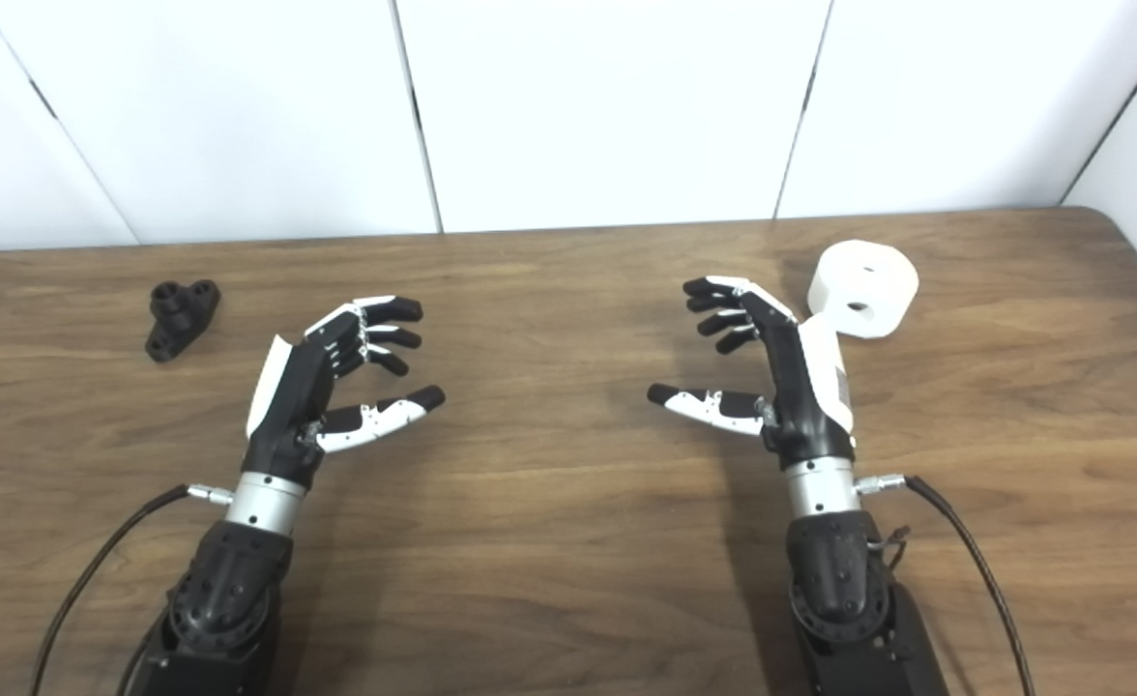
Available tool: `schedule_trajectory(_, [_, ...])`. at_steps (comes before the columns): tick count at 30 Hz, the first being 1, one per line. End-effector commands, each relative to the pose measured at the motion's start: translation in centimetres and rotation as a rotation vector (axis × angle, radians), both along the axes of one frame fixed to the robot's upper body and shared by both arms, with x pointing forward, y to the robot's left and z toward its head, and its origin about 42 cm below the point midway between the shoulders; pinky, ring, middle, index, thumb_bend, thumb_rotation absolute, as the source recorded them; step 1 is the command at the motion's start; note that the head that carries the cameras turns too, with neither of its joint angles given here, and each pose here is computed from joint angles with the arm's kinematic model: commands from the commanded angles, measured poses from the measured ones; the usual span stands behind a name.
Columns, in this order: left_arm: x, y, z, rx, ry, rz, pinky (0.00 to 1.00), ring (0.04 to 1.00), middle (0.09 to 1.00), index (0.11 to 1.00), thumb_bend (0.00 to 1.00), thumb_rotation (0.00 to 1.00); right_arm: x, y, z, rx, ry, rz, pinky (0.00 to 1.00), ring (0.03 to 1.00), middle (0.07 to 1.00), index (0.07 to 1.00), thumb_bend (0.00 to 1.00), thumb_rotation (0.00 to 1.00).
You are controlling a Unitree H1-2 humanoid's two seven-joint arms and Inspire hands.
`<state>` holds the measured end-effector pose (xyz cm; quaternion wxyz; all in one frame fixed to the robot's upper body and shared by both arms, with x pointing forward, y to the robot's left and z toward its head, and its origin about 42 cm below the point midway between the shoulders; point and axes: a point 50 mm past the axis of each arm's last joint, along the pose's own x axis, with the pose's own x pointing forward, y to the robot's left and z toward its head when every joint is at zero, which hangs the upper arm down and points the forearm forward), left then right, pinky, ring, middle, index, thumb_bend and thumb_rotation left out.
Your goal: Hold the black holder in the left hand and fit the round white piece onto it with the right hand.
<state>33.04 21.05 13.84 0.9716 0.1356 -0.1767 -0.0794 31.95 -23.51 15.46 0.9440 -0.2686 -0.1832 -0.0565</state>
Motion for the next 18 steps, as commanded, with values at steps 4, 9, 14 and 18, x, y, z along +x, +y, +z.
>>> schedule_trajectory(4, [0.8, 0.0, 1.6, 0.001, -0.077, -0.006, 0.53, 0.655, 0.731, 0.689, 0.74, 0.04, 0.7, 0.3, 1.9, 0.004, -0.086, 0.027, 0.48, 0.587, 0.660, 0.689, 0.64, 0.05])
schedule_trajectory(9, [0.9, 0.0, 1.5, 0.006, -0.077, -0.007, 0.52, 0.652, 0.732, 0.690, 0.74, 0.05, 0.7, 0.3, 1.9, 0.007, -0.088, 0.026, 0.48, 0.587, 0.660, 0.689, 0.64, 0.04])
schedule_trajectory(14, [0.8, -0.3, 1.0, -0.005, -0.061, -0.014, 0.52, 0.659, 0.732, 0.690, 0.74, 0.07, 0.6, -0.1, 1.5, 0.008, -0.088, 0.021, 0.49, 0.594, 0.660, 0.686, 0.65, 0.03])
schedule_trajectory(18, [0.8, -1.5, 0.0, -0.029, -0.052, -0.024, 0.54, 0.677, 0.733, 0.696, 0.74, 0.06, 0.5, -1.4, 1.0, -0.009, -0.085, 0.026, 0.50, 0.601, 0.666, 0.693, 0.63, 0.03])
